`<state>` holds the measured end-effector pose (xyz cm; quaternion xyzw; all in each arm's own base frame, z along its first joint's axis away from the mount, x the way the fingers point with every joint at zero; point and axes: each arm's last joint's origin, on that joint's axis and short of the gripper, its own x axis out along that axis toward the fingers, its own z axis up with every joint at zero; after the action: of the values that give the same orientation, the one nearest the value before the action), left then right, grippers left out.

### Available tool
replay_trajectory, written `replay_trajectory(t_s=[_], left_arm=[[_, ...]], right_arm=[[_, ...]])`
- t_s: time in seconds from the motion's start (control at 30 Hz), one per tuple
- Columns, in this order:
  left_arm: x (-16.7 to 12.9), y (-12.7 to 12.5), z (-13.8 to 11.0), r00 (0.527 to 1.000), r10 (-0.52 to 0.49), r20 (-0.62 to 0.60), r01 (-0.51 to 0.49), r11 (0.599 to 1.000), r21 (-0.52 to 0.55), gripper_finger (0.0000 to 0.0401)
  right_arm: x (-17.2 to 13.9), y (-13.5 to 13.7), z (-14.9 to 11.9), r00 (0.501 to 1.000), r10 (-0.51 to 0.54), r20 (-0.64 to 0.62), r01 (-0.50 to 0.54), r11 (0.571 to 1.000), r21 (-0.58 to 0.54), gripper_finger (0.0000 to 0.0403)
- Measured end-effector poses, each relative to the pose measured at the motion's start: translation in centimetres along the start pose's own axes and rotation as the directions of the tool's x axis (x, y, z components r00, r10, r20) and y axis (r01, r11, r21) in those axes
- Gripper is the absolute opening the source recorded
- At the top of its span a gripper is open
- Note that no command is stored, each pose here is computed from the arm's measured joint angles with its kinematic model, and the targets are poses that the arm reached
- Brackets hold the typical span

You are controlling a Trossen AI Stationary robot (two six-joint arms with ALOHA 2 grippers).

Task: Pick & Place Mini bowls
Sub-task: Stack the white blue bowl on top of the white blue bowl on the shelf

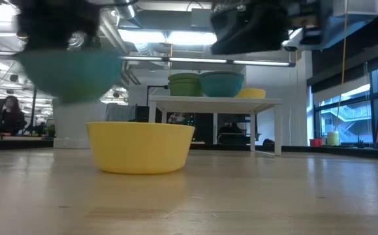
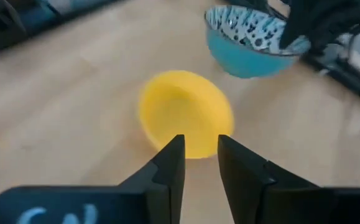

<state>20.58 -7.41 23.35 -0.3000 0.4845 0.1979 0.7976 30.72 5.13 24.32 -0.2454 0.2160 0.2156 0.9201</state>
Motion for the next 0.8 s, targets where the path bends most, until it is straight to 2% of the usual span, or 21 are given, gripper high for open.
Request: replay_trajectory(t_s=[0.13,0.27,0.4,0.53,0.63,0.8], left_arm=[[-1.4,-0.4,3.2,0.995,-0.02,0.102,0.022,0.999,-0.024,0.0006],[-2.1,0.0,5.5,0.985,0.007,0.17,0.001,0.999,-0.047,0.0005],[-1.3,0.9,7.0,0.977,0.082,0.198,-0.067,0.995,-0.08,0.0005],[0.1,1.2,8.2,0.964,0.132,0.232,-0.107,0.987,-0.118,0.0012],[1.2,0.7,9.0,0.962,0.096,0.254,-0.07,0.991,-0.111,0.0013],[2.4,0.1,9.3,0.974,0.036,0.224,-0.02,0.997,-0.073,0.0009]], right_arm=[[1.5,-0.5,2.1,0.986,-0.135,-0.097,0.123,0.984,-0.126,0.0106],[2.1,-1.1,4.4,0.962,-0.206,-0.179,0.156,0.953,-0.259,0.0144],[2.8,-1.4,6.0,0.948,-0.218,-0.232,0.128,0.928,-0.349,0.0198],[4.2,-1.8,6.3,0.933,-0.218,-0.286,0.102,0.923,-0.372,0.0236],[5.6,-1.8,5.5,0.905,-0.219,-0.365,0.051,0.907,-0.418,0.0242],[7.0,-1.6,4.0,0.815,-0.278,-0.508,-0.005,0.873,-0.488,0.0219]])
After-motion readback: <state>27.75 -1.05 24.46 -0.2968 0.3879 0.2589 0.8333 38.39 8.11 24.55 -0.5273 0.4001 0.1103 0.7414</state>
